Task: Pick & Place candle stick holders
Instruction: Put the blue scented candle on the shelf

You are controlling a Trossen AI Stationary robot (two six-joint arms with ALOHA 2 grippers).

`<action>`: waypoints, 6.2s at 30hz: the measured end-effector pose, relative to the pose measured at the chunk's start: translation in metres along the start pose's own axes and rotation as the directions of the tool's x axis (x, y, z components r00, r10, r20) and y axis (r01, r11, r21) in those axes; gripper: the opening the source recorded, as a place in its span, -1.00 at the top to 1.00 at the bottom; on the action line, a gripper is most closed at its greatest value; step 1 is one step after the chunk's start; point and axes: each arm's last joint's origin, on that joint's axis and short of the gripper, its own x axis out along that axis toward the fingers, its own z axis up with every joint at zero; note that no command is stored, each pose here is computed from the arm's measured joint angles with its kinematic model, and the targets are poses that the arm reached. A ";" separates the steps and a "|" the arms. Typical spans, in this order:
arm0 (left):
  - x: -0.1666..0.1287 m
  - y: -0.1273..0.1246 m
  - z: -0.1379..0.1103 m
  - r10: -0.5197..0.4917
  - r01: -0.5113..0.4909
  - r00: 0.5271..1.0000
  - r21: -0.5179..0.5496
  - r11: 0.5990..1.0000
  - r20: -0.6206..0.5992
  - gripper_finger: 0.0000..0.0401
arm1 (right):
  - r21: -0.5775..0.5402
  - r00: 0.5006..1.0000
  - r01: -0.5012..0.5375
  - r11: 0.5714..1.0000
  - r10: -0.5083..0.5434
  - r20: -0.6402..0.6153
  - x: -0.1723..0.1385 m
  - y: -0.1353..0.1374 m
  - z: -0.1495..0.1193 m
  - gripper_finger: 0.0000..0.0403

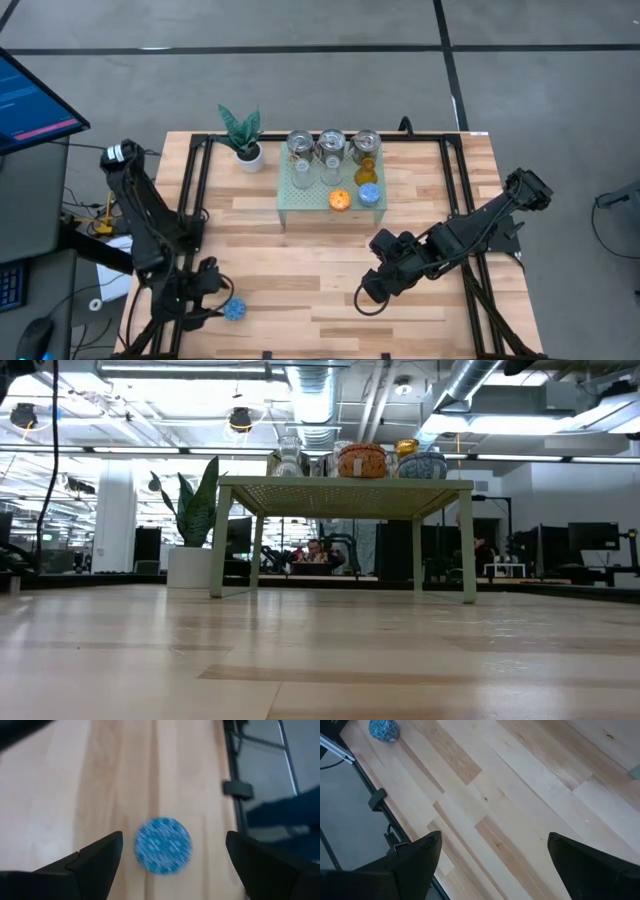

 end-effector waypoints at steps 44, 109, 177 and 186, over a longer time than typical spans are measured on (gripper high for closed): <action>0.082 -0.008 -0.047 0.121 -0.113 0.992 0.170 0.979 -0.035 -0.58 | 0.012 1.000 0.003 1.000 -0.003 -0.007 0.001 -0.001 0.001 -0.76; 0.050 0.131 0.175 0.695 -0.619 0.583 -0.325 0.716 0.420 -0.54 | 0.053 0.998 0.013 0.998 -0.016 0.055 0.007 -0.007 0.025 -0.75; 0.064 0.157 0.187 0.631 -0.562 0.692 -0.286 0.776 0.352 -0.61 | 0.012 0.998 -0.037 0.999 0.036 0.048 0.007 -0.002 0.026 -0.75; 0.062 0.167 0.190 0.592 -0.503 0.729 -0.317 0.804 0.343 -0.61 | 0.011 0.998 -0.036 0.999 0.036 0.047 0.007 -0.002 0.026 -0.75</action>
